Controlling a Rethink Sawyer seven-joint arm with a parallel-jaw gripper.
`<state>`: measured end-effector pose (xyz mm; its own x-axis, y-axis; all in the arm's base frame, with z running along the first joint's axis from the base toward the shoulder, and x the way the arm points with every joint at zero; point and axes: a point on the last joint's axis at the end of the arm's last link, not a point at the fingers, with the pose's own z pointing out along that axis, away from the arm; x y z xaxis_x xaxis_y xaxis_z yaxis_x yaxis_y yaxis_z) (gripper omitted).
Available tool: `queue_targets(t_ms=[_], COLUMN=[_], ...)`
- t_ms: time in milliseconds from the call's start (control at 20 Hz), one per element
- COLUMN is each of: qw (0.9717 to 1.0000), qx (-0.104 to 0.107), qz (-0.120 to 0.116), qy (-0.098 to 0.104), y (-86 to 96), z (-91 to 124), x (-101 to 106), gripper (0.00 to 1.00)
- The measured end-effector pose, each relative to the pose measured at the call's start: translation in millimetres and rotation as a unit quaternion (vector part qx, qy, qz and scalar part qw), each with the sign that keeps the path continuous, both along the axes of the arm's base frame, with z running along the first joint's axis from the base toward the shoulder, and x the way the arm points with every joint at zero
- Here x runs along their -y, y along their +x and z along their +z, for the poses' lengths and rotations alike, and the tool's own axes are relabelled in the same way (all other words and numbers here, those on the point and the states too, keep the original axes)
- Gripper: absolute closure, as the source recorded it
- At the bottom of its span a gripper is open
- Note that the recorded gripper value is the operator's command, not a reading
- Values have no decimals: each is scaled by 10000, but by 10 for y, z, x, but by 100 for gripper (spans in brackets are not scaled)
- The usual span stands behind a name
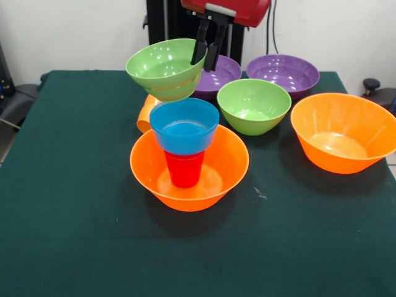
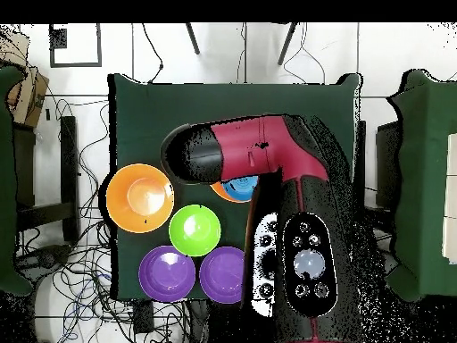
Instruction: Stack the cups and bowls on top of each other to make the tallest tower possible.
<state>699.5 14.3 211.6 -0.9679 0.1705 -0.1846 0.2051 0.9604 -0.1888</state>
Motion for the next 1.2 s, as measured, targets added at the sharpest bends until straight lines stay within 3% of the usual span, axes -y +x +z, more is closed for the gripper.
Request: queue_targets(t_ms=[600, 1200], qw=[9998, 9999], qx=[-5, -24], qz=[177, 145], qy=[-18, 16], y=[18, 167], z=[-38, -224], x=[-255, -232], gripper=[100, 100])
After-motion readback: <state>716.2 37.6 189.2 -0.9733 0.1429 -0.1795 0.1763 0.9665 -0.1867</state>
